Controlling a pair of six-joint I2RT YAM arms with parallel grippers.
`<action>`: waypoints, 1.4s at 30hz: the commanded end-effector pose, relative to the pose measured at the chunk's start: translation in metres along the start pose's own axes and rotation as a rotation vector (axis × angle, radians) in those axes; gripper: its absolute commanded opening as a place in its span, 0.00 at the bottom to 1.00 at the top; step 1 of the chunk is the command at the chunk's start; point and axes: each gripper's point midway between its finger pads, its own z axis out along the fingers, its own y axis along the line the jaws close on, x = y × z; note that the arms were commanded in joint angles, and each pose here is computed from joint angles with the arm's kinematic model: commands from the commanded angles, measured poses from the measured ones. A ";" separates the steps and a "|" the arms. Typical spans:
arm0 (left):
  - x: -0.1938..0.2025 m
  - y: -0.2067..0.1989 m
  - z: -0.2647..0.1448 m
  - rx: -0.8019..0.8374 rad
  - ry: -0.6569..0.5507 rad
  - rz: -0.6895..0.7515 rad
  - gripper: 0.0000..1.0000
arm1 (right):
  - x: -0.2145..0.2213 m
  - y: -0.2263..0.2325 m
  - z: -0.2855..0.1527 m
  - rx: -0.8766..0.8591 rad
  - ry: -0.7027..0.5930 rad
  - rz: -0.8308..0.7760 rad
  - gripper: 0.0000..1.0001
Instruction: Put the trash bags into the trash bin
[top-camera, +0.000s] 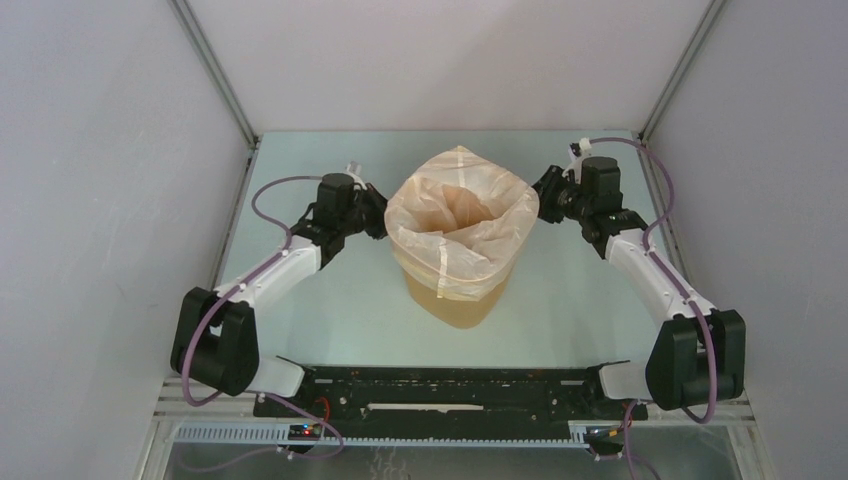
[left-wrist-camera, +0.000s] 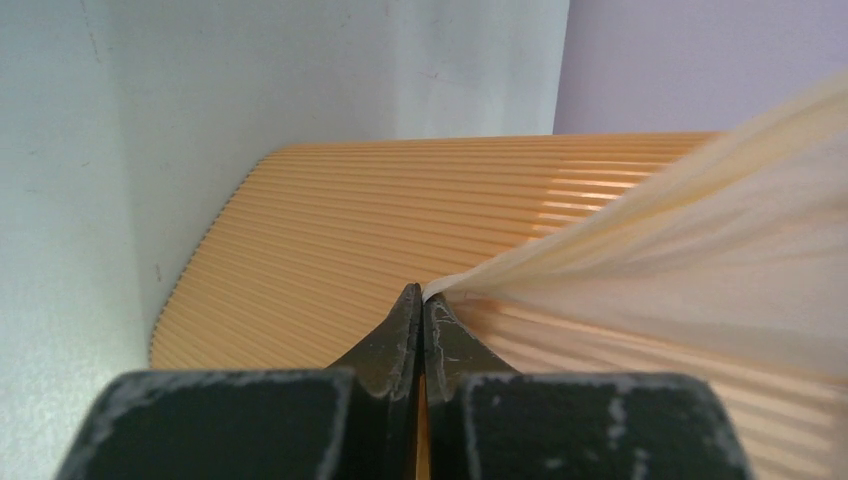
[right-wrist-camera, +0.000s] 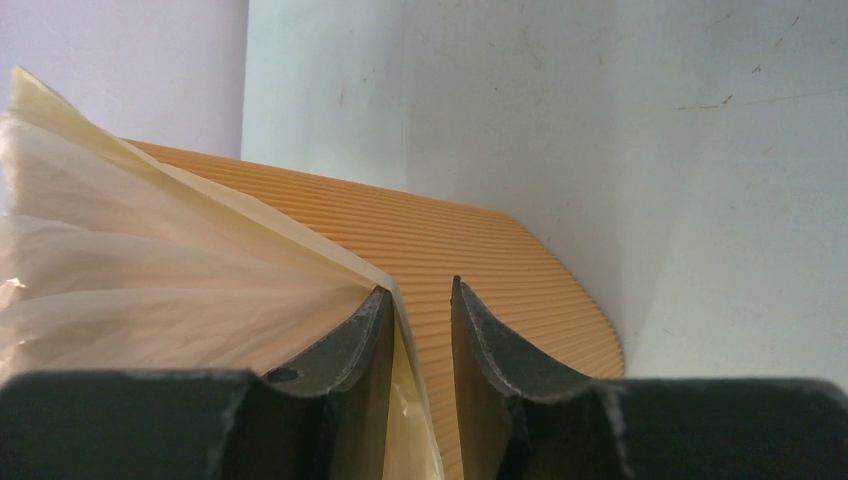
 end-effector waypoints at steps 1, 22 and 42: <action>-0.007 -0.017 -0.022 -0.022 0.002 0.093 0.05 | 0.029 -0.040 0.006 0.074 0.094 0.001 0.33; 0.013 0.034 -0.036 -0.143 0.033 0.169 0.06 | 0.039 -0.042 0.007 0.098 0.131 -0.009 0.40; 0.016 0.025 -0.113 -0.066 -0.088 0.024 0.79 | 0.048 -0.007 -0.156 0.220 0.220 0.085 0.83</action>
